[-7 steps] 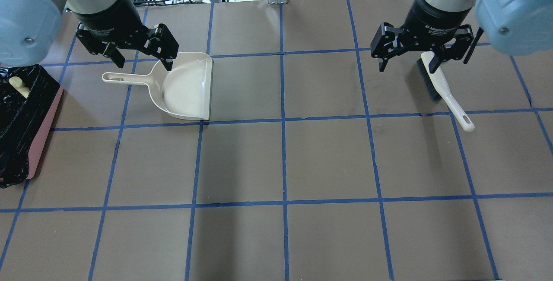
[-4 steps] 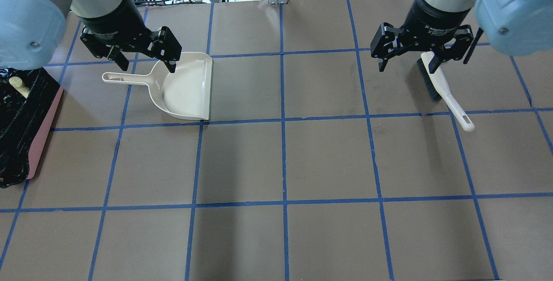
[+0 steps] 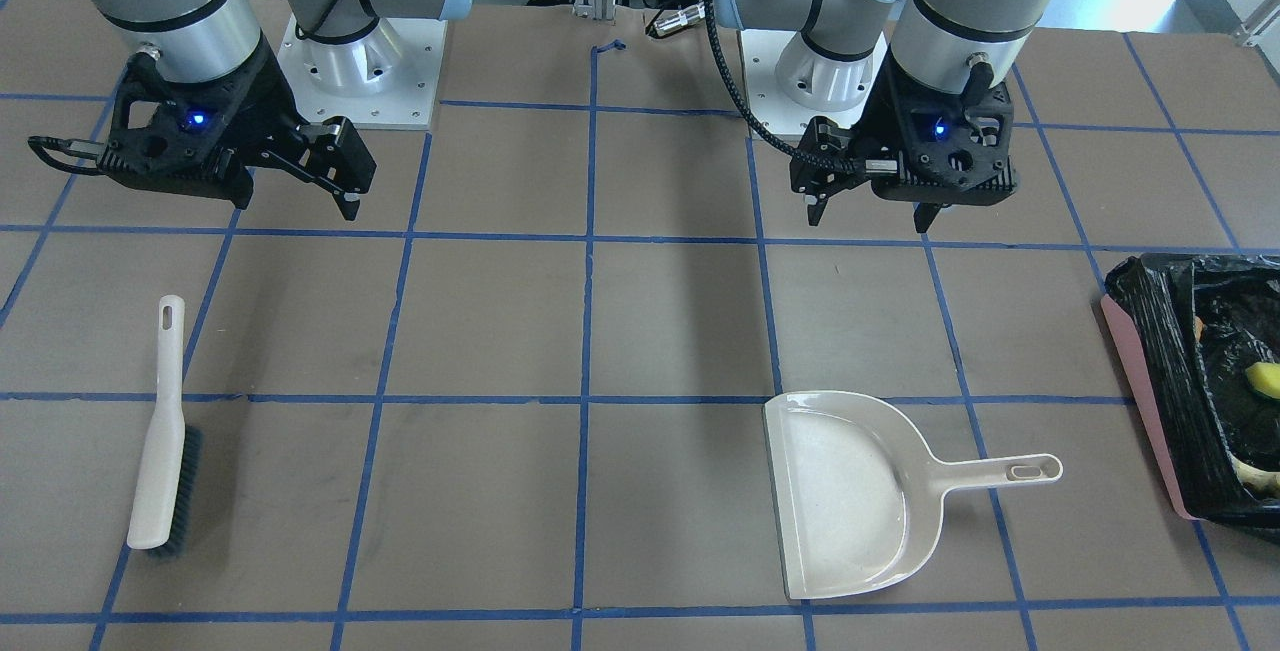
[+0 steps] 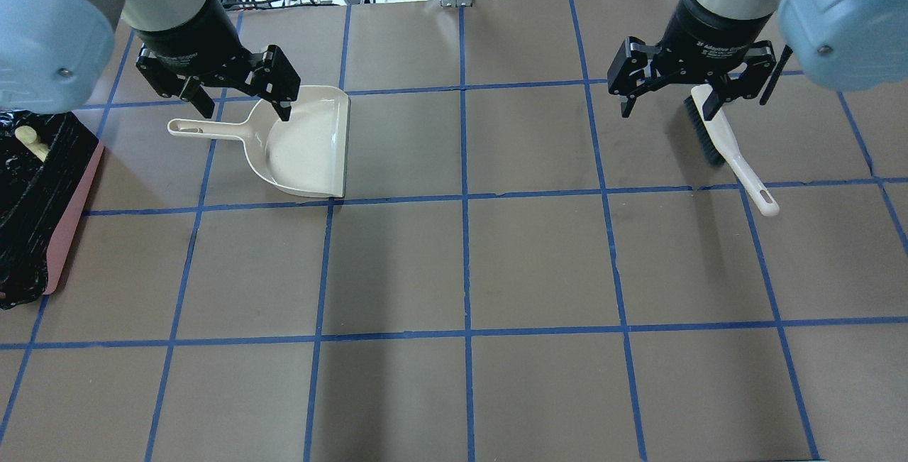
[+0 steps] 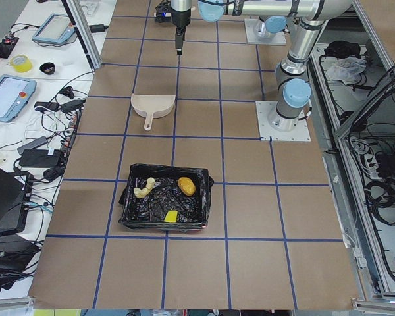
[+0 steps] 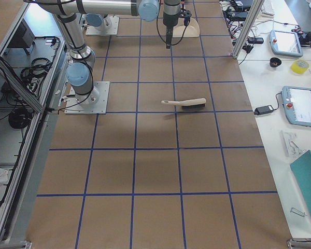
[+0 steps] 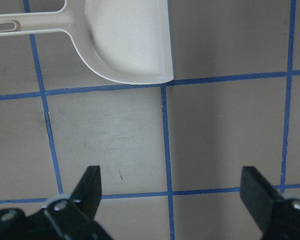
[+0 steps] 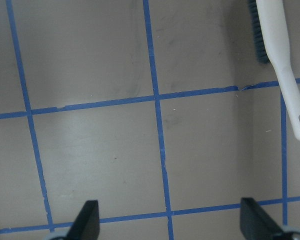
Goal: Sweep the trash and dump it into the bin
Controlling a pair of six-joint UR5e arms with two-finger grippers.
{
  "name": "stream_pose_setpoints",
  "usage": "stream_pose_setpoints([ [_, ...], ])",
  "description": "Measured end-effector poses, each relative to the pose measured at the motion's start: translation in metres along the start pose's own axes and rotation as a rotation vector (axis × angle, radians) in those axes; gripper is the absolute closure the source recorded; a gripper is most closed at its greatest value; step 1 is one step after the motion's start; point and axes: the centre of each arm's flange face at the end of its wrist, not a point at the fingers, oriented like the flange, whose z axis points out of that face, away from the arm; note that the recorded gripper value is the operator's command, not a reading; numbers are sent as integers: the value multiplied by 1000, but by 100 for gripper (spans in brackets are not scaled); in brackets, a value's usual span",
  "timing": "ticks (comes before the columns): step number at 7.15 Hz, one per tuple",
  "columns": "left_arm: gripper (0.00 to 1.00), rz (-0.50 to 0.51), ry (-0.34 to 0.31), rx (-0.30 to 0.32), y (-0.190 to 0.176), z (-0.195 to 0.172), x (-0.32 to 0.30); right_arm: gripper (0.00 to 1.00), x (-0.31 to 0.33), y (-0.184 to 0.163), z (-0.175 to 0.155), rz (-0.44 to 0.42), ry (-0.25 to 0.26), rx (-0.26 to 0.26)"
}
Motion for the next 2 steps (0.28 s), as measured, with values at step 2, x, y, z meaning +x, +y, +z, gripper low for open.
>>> stream_pose_setpoints([
  [2,0,-3,1,-2,-2,3,-2,0,0,1,-1,-1,-1,1],
])
